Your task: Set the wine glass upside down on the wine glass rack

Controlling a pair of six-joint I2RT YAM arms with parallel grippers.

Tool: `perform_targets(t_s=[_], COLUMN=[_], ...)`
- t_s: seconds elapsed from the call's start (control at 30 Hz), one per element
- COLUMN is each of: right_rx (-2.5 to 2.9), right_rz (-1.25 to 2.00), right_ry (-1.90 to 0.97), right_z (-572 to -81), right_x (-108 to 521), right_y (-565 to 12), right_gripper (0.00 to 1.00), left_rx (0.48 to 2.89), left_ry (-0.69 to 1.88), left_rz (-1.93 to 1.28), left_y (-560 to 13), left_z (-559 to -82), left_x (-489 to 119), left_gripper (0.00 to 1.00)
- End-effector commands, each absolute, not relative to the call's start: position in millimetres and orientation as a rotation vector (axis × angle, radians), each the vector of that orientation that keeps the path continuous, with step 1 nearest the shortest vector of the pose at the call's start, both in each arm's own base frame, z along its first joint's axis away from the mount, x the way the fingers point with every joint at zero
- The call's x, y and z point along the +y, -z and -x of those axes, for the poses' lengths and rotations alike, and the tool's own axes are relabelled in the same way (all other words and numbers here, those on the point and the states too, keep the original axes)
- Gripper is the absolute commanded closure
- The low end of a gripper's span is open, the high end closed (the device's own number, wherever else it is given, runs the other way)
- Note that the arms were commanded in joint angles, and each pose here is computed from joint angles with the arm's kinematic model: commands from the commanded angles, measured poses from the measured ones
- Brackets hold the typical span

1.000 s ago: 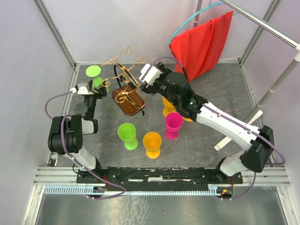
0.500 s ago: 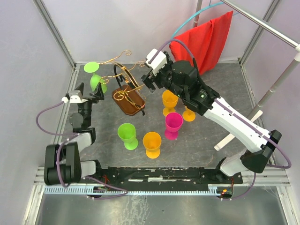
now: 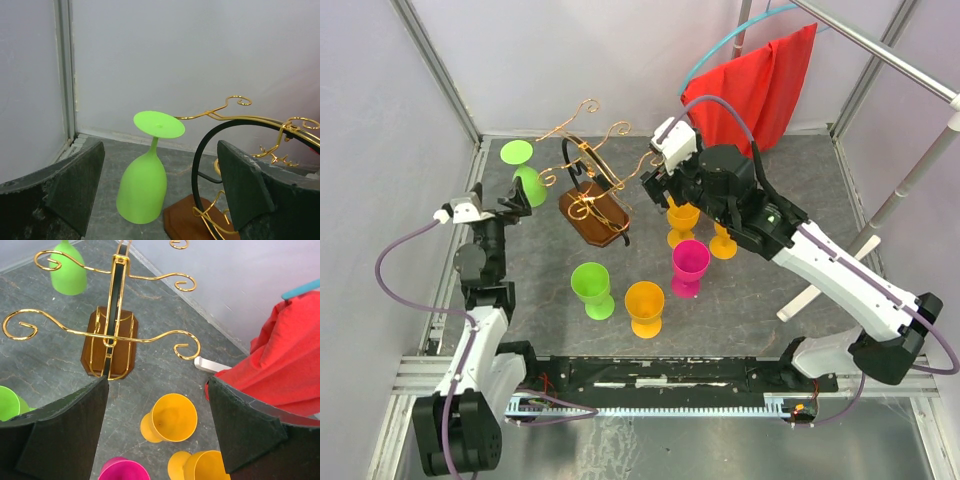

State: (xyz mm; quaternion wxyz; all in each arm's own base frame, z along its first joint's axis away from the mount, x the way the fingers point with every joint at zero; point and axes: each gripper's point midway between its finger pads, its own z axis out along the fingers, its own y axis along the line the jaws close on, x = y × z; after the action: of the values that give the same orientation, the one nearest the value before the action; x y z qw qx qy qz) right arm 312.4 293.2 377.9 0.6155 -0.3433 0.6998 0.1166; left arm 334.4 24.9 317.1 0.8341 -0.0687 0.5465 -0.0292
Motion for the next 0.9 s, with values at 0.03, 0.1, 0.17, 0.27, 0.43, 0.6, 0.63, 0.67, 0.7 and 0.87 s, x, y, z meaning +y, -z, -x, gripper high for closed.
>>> perform_targets(t_s=[0.03, 0.1, 0.17, 0.27, 0.43, 0.6, 0.63, 0.67, 0.7, 0.87], right_rx=[1.675, 1.728, 1.787, 1.869, 1.973, 2.070, 2.089, 2.108, 2.124, 2.176], right_rz=[0.653, 0.628, 0.580, 0.460, 0.320, 0.226, 0.201, 0.178, 0.155, 0.062], right_ry=[-0.214, -0.165, -0.118, -0.126, -0.072, -0.007, -0.003, 0.000, 0.004, 0.012], right_z=[-312, -317, -327, -340, -352, -349, -348, -346, -344, -340], right_x=[265, 257, 243, 217, 167, 124, 117, 110, 102, 79], right_y=[-389, -382, -374, -364, -344, -312, -303, -295, -287, -256], right_gripper=[0.12, 0.12, 0.12, 0.13, 0.14, 0.15, 0.15, 0.15, 0.15, 0.15], left_rx=[1.170, 1.173, 1.210, 1.307, 1.368, 1.339, 1.347, 1.352, 1.360, 1.359], left_ry=[0.010, 0.051, 0.117, 0.206, 0.278, 0.296, 0.300, 0.309, 0.321, 0.410], left_rz=[0.174, 0.156, 0.162, 0.114, 0.073, 0.049, 0.047, 0.046, 0.041, 0.020], left_y=[-338, -359, -375, -399, -435, -472, -475, -478, -480, -490], left_z=[-328, -331, -339, -355, -370, -365, -366, -367, -367, -373], left_x=[34, 27, 19, 2, -10, -15, -16, -17, -20, -32], left_gripper=[0.01, 0.01, 0.01, 0.01, 0.01, 0.01, 0.01, 0.01, 0.01, 0.01])
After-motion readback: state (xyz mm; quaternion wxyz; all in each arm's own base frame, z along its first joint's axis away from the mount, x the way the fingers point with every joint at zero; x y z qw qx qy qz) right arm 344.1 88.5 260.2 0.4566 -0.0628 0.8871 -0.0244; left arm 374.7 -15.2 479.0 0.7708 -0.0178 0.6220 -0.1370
